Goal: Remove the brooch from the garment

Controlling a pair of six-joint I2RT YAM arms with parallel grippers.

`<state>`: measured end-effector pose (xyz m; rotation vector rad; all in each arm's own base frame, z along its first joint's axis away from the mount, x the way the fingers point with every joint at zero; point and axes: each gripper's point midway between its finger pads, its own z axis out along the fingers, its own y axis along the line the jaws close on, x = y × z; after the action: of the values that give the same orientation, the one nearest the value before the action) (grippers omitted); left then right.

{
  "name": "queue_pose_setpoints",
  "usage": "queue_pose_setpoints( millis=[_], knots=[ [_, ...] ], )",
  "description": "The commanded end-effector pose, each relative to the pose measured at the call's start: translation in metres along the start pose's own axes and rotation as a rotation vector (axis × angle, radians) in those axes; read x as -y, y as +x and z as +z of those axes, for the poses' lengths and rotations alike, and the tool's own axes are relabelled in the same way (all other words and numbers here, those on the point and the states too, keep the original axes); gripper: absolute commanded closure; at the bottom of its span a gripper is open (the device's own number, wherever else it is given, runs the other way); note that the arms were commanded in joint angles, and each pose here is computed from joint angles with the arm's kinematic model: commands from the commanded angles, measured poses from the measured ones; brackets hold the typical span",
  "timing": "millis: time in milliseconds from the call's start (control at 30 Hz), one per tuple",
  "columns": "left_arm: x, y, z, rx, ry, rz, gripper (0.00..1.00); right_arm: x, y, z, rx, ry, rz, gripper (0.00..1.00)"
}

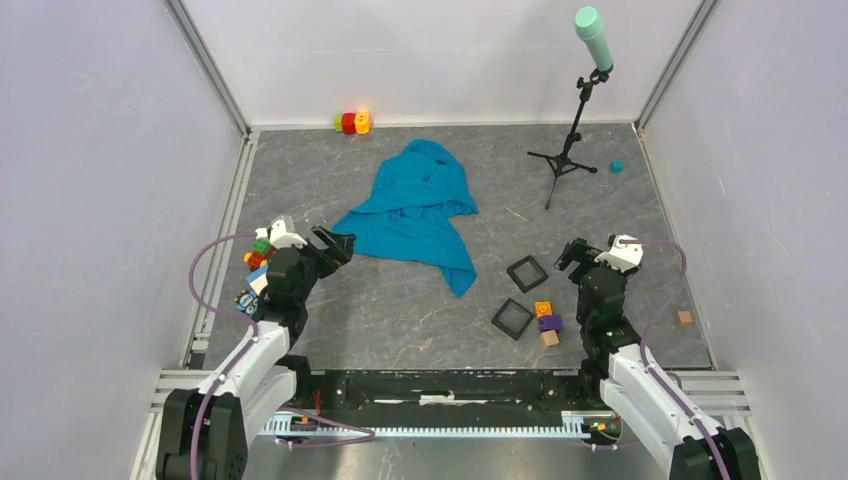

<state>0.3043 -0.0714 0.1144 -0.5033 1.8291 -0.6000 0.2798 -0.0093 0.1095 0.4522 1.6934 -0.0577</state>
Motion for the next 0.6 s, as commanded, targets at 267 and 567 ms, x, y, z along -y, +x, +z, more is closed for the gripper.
queue_pose_setpoints(
  millis=[267, 567],
  knots=[
    [0.038, 0.014, 0.009, -0.08, 0.232, 0.062, 0.0, -0.022, -0.002, 0.002, -0.008, -0.111, -0.026, 0.02],
    [0.047, 0.057, 0.043, -0.263, 0.134, 0.054, 0.04, -0.066, 0.004, -0.005, -0.033, -0.364, -0.07, 0.02]
  ],
)
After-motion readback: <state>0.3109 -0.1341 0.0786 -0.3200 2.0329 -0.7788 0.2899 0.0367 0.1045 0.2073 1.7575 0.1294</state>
